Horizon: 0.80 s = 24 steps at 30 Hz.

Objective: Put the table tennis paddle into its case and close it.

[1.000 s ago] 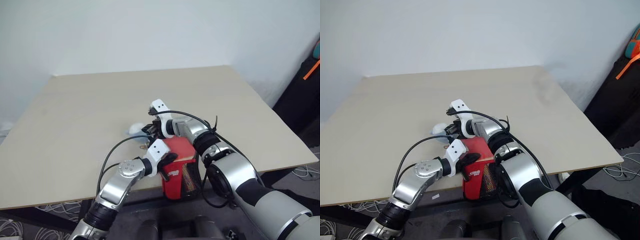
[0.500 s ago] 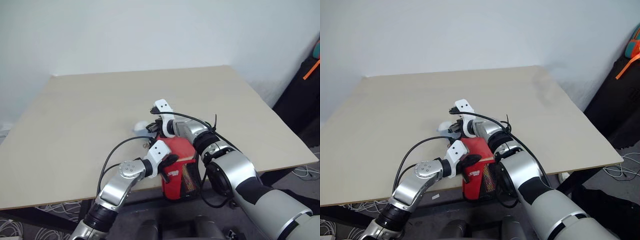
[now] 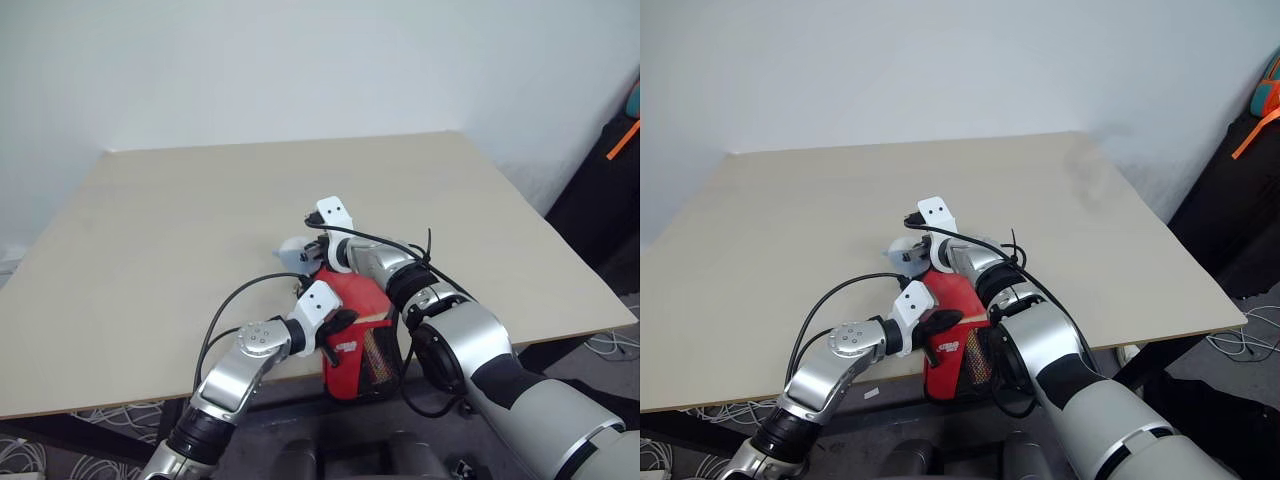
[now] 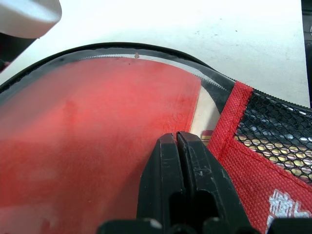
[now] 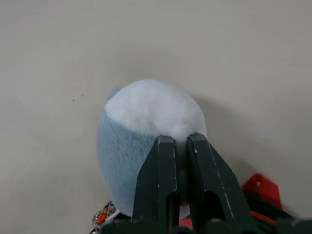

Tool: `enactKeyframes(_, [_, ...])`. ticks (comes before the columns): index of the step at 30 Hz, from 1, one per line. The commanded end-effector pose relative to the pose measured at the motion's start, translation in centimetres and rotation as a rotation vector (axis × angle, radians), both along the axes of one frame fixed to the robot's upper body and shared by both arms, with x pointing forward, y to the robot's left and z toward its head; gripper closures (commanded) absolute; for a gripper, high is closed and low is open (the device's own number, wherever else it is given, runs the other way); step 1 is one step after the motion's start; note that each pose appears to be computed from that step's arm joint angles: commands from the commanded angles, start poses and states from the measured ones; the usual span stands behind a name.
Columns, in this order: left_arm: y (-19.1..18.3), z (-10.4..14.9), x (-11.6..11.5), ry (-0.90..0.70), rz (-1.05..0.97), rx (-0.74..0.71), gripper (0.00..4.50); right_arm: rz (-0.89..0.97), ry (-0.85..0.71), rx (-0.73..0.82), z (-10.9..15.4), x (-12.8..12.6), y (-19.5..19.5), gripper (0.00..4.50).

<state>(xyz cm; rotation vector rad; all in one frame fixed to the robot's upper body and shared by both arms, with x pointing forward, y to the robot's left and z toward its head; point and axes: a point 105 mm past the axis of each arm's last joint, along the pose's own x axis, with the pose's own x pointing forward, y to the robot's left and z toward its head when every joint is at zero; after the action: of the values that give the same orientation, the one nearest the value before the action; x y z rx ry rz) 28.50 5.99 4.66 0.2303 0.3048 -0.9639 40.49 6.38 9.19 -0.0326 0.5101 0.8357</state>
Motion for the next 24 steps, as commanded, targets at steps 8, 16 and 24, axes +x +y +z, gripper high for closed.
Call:
enactKeyframes(8, [-0.3, -0.6, -0.5, 0.025, -0.016, 0.014, 4.5, 0.449, -0.002, 0.126, 3.3, -7.1, 9.5, 4.46])
enactKeyframes(16, [-0.2, -0.8, -0.6, 0.027, -0.005, 0.012, 4.5, 0.552, 0.033, 0.243, 5.9, -9.4, 12.0, 4.46])
enactKeyframes(24, [-0.4, -0.8, -0.7, 0.023, 0.001, 0.011, 4.5, 0.427, -0.018, 0.241, 6.5, -8.9, 13.4, 4.46])
